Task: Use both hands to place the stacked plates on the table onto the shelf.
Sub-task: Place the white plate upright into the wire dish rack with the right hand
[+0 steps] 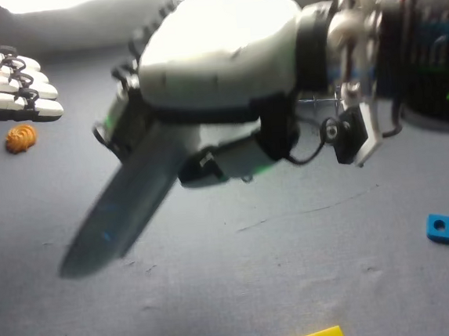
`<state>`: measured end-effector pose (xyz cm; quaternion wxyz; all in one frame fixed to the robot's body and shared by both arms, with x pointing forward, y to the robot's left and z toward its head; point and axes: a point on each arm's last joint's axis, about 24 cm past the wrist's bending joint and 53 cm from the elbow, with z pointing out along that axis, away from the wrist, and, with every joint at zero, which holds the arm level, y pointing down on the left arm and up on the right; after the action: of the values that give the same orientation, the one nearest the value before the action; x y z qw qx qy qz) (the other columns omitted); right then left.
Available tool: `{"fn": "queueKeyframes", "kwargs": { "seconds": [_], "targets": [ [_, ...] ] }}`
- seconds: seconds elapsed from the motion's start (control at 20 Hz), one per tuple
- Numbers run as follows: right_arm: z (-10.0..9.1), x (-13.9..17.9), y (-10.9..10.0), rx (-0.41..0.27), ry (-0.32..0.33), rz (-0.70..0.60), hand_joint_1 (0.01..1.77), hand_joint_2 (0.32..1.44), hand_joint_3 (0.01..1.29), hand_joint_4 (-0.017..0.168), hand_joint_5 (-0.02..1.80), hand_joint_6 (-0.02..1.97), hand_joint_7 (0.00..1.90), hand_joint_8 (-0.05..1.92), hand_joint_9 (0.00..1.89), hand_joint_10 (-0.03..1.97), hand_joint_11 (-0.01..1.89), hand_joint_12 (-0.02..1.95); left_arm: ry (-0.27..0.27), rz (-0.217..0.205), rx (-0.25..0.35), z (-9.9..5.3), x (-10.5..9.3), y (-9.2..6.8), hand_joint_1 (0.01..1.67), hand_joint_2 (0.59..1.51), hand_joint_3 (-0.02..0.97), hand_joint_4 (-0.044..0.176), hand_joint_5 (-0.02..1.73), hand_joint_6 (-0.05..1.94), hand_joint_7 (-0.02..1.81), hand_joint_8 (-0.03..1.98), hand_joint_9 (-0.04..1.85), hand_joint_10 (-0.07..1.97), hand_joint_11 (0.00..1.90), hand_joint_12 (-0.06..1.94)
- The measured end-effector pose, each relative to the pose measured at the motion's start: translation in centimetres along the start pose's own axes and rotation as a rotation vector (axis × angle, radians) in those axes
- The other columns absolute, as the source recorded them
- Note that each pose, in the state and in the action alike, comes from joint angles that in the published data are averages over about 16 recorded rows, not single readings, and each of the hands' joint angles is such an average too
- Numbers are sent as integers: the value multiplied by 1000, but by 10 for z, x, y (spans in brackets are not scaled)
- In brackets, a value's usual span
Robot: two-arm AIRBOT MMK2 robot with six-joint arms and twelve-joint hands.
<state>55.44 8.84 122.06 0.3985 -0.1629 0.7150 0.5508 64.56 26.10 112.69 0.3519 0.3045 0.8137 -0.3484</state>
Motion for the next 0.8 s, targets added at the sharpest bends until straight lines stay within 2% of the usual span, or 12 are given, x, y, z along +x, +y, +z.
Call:
{"fn": "queueKeyframes", "kwargs": {
  "seconds": [0.35,0.8],
  "targets": [
    [-12,-44,4,-13,-79,253,1329,1047,13,-3,865,1082,941,977,930,1191,791,1368,9,1,-2,0,3,0,13,1083,21,5,21,4,20,-14,23,13,17,11],
    [-26,-89,-30,60,-190,474,1338,1046,12,-6,860,1069,945,959,934,1193,793,1363,17,-1,-2,0,5,1,12,1083,21,5,22,4,19,-14,22,13,17,11]
  ]
}}
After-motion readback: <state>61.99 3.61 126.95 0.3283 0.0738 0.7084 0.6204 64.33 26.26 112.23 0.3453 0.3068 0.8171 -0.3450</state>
